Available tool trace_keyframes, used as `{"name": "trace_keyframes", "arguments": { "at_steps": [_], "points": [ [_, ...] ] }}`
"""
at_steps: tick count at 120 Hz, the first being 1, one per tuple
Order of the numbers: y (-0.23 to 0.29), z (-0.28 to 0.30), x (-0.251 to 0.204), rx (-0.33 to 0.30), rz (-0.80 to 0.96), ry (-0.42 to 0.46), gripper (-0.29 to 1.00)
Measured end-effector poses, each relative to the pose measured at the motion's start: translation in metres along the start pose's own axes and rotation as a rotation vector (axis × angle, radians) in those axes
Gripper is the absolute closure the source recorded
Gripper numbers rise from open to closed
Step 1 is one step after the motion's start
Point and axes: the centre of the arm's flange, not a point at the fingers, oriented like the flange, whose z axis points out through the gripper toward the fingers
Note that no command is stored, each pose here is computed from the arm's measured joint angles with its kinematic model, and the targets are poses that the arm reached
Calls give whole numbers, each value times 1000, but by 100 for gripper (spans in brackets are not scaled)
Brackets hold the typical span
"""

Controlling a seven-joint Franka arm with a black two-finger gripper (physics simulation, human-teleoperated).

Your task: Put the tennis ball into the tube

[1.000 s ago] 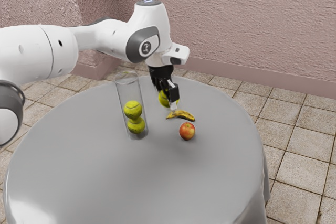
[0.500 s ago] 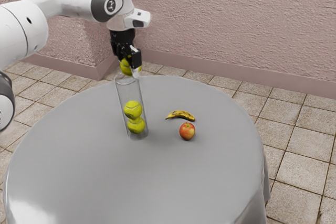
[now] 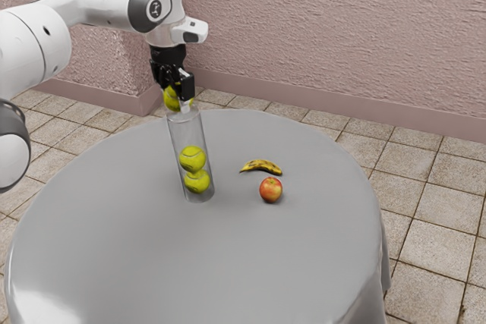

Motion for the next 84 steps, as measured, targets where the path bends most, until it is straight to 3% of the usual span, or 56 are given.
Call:
{"name": "trace_keyframes", "arguments": {
  "at_steps": [19, 46, 73, 84],
  "points": [
    [2, 2, 0, -12, 15, -4, 15],
    [4, -11, -4, -14, 29, 12, 5],
    [41, -88, -101, -39, 2, 71, 2],
    [62, -101, -114, -45, -6, 62, 1]
  ]
}}
